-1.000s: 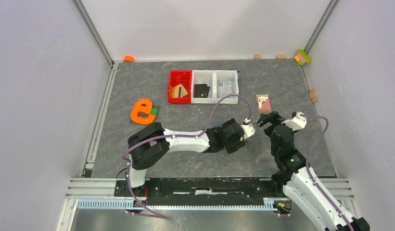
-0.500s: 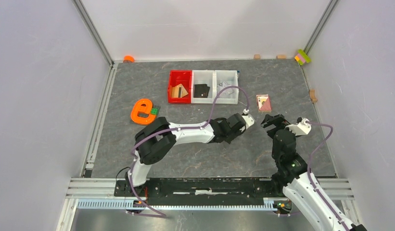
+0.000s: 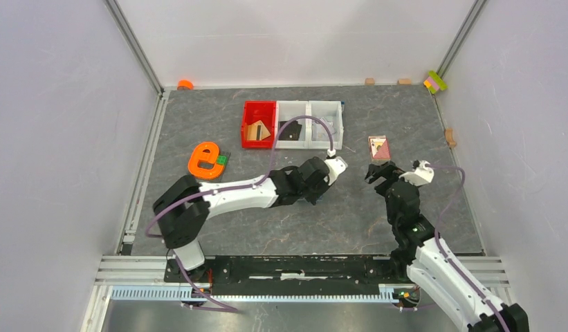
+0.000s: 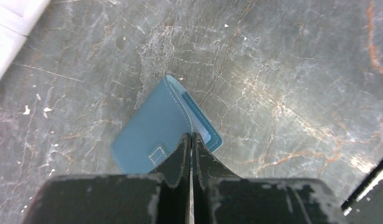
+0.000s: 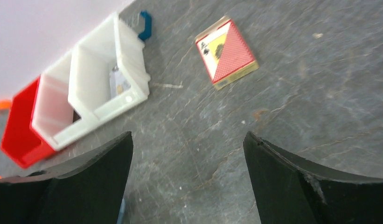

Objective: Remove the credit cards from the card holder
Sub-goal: Open the card holder at the center of the board.

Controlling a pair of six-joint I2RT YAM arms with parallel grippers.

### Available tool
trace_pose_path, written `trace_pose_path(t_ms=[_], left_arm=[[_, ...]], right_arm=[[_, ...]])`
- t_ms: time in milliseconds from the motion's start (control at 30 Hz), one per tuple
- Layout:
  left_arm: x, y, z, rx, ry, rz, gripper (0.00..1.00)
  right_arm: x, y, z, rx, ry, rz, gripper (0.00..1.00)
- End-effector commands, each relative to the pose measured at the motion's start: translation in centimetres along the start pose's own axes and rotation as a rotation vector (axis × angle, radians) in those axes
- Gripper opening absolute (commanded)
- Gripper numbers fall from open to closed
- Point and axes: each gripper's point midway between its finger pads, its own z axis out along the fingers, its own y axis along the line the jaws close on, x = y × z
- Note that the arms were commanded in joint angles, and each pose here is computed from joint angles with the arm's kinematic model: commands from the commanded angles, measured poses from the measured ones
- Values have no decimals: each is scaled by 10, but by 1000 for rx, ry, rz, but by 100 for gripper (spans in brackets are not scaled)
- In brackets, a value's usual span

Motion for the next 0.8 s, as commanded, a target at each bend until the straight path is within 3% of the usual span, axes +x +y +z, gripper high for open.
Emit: trace_pose_path(t_ms=[0, 300, 500, 767], left_arm=[[-42, 1, -34, 29, -182, -83, 2], [-60, -3, -61, 199, -306, -217, 2], [-59, 19, -65, 311, -372, -417, 2], [-32, 61, -33, 352, -313, -696, 2]], right_arm=[[14, 39, 4, -194, 78, -86, 93], [71, 93, -2, -505, 363, -219, 93], [67, 96, -6, -541, 325, -217, 92], [61, 96, -8, -550, 295, -223, 92]])
